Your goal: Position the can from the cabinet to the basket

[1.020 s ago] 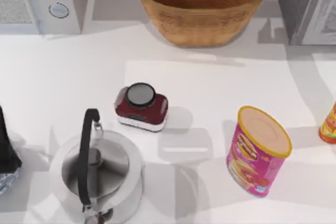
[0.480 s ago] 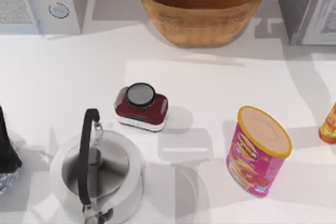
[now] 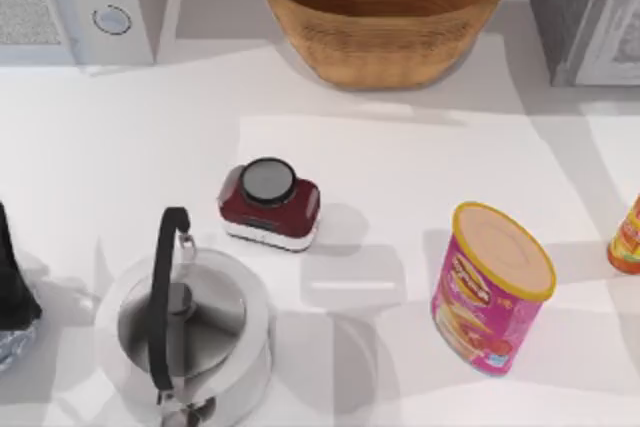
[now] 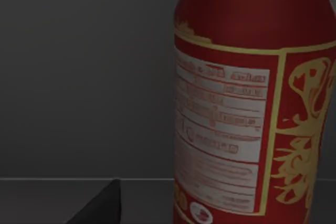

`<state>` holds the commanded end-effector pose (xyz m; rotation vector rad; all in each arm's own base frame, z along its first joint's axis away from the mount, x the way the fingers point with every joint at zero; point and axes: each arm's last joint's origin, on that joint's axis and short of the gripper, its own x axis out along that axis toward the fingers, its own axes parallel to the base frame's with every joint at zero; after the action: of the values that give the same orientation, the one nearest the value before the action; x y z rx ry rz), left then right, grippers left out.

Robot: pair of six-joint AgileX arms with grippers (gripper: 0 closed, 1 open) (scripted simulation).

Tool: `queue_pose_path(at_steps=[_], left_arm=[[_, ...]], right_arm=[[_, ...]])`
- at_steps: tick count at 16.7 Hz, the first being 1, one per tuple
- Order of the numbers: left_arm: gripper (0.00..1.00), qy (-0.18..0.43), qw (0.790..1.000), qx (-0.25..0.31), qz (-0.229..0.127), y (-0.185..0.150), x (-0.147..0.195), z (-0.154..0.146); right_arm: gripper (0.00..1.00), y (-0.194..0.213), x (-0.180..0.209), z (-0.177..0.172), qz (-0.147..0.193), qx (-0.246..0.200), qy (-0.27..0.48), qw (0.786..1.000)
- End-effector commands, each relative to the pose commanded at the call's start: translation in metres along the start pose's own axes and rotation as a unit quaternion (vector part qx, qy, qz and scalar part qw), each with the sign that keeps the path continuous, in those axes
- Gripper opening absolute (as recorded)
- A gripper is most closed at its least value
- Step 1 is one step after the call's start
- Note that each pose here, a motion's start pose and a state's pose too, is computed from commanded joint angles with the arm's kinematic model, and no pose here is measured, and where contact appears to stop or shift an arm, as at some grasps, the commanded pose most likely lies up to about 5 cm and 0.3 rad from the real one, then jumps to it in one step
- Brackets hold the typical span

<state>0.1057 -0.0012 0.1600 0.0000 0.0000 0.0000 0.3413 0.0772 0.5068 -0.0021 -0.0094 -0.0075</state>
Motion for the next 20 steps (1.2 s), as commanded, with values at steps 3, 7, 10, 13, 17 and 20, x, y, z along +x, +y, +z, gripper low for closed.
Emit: queue_pose_path(at_steps=[3,7,10,13,17,20], left_arm=[[1.00,0.000,1.000,0.000,0.000,0.000,0.000,0.000],[1.00,0.000,1.000,0.000,0.000,0.000,0.000,0.000],[1.00,0.000,1.000,0.000,0.000,0.000,0.000,0.000],[1.00,0.000,1.000,0.000,0.000,0.000,0.000,0.000],[1.00,0.000,1.000,0.000,0.000,0.000,0.000,0.000],[1.00,0.000,1.000,0.000,0.000,0.000,0.000,0.000]], right_arm=[[1.00,0.001,0.002,0.000,0.000,0.000,-0.001,1.000],[1.00,0.000,0.009,0.000,-0.001,0.000,0.000,1.000],[1.00,0.002,0.026,0.002,0.000,0.000,-0.001,1.000],[1.00,0.002,0.046,0.002,0.000,0.000,-0.001,1.000],[1.00,0.001,0.062,0.000,0.000,0.000,-0.001,1.000],[1.00,0.001,0.062,0.000,0.000,0.000,-0.001,1.000]])
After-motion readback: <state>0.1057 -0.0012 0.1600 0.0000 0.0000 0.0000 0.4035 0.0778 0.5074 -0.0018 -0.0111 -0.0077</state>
